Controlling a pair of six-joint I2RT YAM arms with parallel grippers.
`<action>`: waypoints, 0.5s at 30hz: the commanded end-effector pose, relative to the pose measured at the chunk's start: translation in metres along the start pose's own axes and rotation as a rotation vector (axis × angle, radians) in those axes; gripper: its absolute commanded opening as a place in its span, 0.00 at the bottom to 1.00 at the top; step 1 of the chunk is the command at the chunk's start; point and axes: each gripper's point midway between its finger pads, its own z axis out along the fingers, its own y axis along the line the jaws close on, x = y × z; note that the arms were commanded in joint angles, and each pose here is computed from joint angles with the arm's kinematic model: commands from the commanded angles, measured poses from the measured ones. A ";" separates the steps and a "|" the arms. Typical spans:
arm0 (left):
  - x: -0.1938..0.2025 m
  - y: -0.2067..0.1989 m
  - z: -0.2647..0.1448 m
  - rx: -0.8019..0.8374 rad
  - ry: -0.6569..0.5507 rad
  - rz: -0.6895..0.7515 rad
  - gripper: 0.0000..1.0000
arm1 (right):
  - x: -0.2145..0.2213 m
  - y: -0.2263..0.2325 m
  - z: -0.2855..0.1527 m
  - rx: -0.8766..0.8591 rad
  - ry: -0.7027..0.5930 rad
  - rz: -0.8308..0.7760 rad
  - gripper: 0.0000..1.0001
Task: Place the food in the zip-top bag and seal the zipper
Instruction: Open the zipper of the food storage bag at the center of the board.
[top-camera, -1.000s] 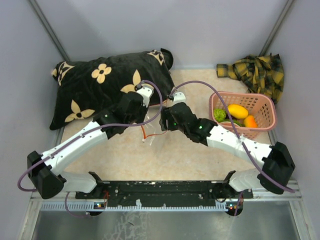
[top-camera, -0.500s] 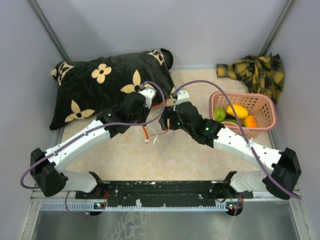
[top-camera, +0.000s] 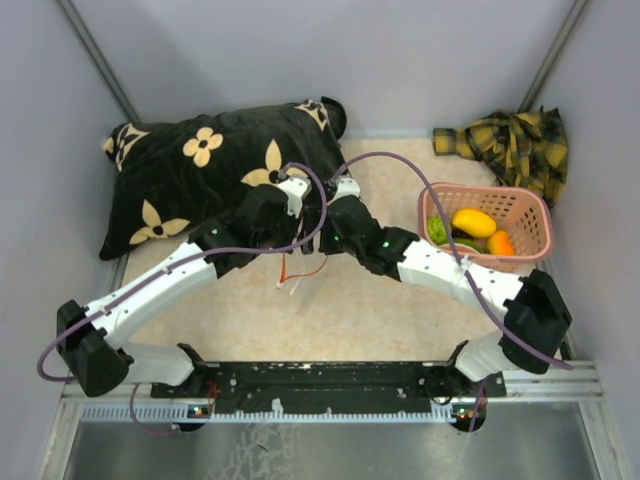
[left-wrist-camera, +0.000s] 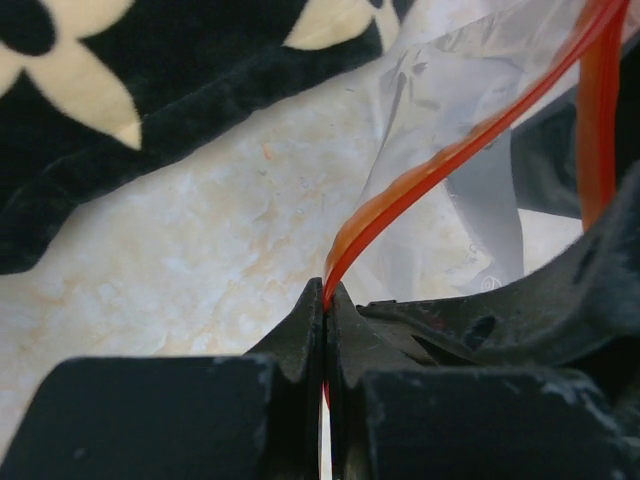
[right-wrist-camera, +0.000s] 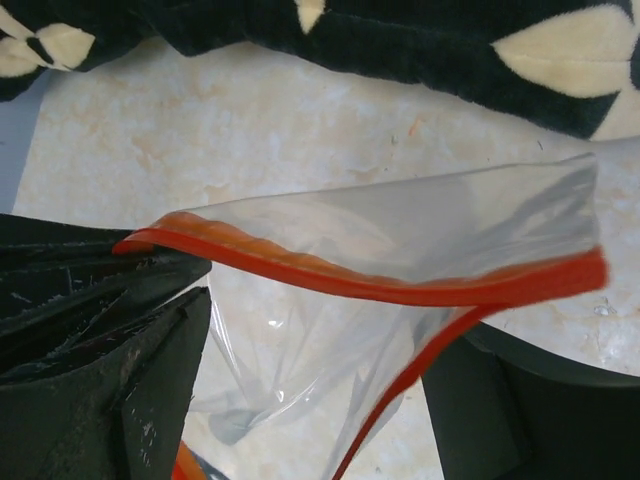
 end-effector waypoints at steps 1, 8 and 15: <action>-0.007 0.031 -0.011 -0.150 -0.040 -0.034 0.00 | -0.031 0.013 -0.007 -0.008 -0.073 0.031 0.81; -0.015 0.054 -0.019 -0.191 -0.070 -0.079 0.00 | -0.013 -0.034 -0.017 0.188 -0.047 -0.023 0.70; -0.014 0.065 -0.018 -0.208 -0.065 -0.090 0.00 | -0.011 -0.070 -0.027 0.347 -0.077 -0.052 0.58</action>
